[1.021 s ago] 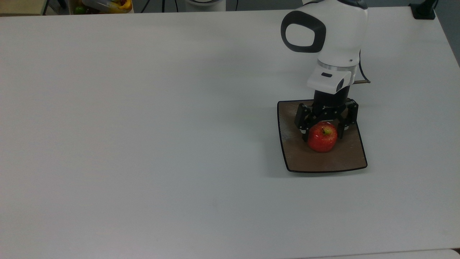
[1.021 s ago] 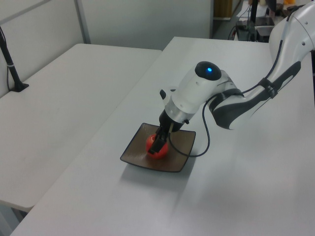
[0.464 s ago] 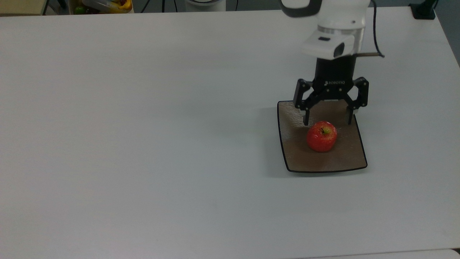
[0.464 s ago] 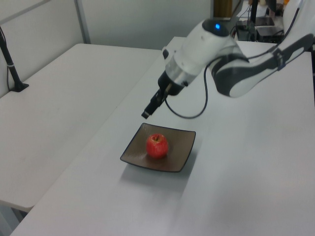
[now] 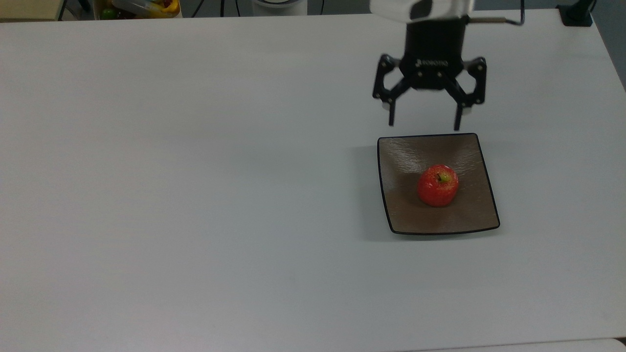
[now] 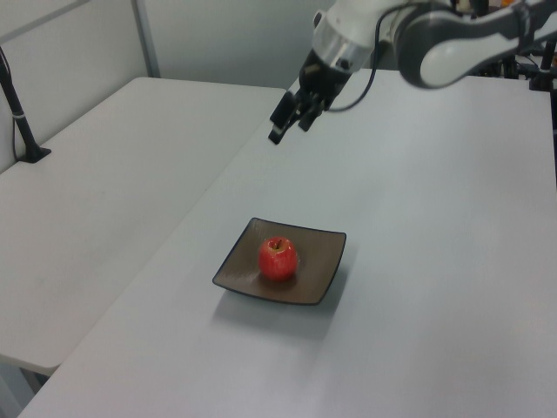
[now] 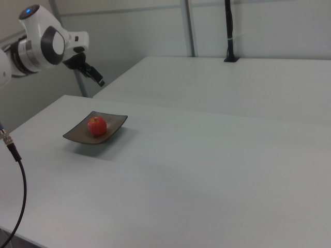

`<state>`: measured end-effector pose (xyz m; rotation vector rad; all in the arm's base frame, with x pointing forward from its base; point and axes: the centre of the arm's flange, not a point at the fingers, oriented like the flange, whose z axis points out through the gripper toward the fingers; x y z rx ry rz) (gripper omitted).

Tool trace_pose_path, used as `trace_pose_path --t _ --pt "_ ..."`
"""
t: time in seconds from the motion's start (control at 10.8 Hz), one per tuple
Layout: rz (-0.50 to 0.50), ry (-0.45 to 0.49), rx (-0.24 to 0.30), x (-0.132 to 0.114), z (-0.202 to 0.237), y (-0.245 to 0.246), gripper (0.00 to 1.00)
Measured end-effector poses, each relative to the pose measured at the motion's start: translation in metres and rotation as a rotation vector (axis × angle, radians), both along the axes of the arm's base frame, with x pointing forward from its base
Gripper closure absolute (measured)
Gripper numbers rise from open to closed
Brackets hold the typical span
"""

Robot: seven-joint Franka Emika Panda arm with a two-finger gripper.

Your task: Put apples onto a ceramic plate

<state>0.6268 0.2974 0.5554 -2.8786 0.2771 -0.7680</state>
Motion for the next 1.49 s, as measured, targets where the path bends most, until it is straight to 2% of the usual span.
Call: trace_pose_path --t 0.09,0.46,0.74,0.84,1.11,1.3,1.49 --pt "-0.048 0.072 0.014 -0.008 0.015 -0.018 0.00" --pt "-0.163 0.362 -0.062 -0.040 0.024 -0.067 0.00" --pt "-0.213 0.472 -0.089 -0.061 0.047 -0.115 0.00" --pt "-0.173 0.491 -0.097 -0.068 0.055 -0.133 0.00" --pt "0.048 0.488 -0.143 -0.077 0.070 -0.177 0.00" --pt "0.199 0.482 -0.154 -0.078 0.073 -0.199 0.00" --pt "0.308 0.459 -0.152 -0.080 0.081 -0.219 0.00"
